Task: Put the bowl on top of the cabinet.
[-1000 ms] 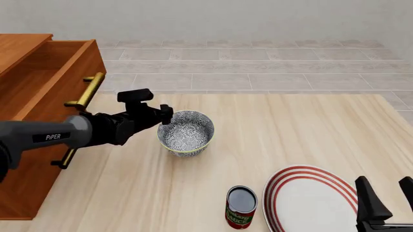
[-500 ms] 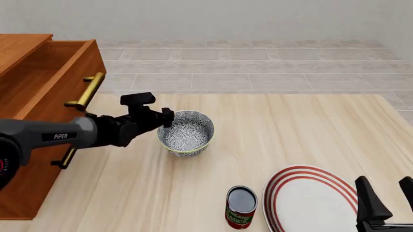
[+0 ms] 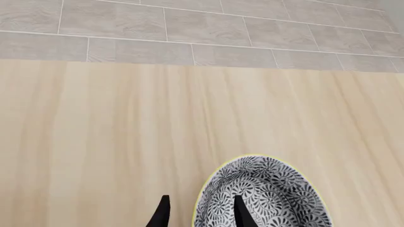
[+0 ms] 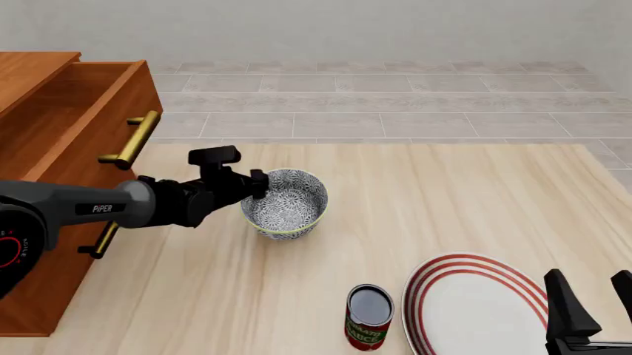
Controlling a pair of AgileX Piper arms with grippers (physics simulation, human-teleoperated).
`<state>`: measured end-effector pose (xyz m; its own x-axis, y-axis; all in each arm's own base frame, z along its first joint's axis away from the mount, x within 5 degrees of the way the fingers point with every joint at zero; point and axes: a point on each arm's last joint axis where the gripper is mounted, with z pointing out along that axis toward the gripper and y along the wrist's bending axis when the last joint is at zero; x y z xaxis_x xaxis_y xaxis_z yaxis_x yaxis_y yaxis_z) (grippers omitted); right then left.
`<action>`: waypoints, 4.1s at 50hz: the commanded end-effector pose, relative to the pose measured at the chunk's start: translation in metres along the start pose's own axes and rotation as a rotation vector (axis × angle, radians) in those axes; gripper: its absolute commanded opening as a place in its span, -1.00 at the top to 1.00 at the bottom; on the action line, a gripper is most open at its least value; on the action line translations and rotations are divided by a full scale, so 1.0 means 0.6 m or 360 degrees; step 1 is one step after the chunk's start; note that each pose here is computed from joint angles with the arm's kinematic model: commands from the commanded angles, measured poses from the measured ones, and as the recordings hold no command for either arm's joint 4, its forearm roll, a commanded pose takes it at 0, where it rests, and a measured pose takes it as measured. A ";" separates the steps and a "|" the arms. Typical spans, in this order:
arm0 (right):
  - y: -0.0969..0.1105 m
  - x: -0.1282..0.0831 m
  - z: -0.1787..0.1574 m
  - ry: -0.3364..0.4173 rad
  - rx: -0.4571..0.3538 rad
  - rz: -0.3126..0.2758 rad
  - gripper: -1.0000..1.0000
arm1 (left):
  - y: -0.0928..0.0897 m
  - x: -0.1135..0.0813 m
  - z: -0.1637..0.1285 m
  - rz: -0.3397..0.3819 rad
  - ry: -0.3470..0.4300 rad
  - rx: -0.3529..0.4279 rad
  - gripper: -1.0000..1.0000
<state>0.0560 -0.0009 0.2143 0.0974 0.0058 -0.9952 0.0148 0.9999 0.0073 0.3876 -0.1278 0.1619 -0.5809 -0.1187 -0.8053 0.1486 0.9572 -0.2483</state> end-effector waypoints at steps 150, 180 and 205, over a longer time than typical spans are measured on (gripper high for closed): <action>0.000 -0.001 0.000 -0.0009 0.0001 -0.0004 -1.00 | -0.068 -0.064 -0.172 0.0091 -0.0119 0.0150 1.00; 0.000 -0.001 0.000 -0.0013 -0.0001 0.0003 -1.00 | -0.104 -0.100 -0.295 0.0086 -0.0148 0.0249 1.00; 0.000 -0.002 0.000 -0.0017 -0.0005 0.0006 -1.00 | -0.090 -0.174 -0.438 0.0088 -0.0296 0.0211 1.00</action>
<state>0.0559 -0.0008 0.2154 0.1071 0.0094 -0.9942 0.0128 0.9999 0.0108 0.2463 -0.1117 0.3733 -0.4405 -0.0988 -0.8923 0.3006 0.9203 -0.2503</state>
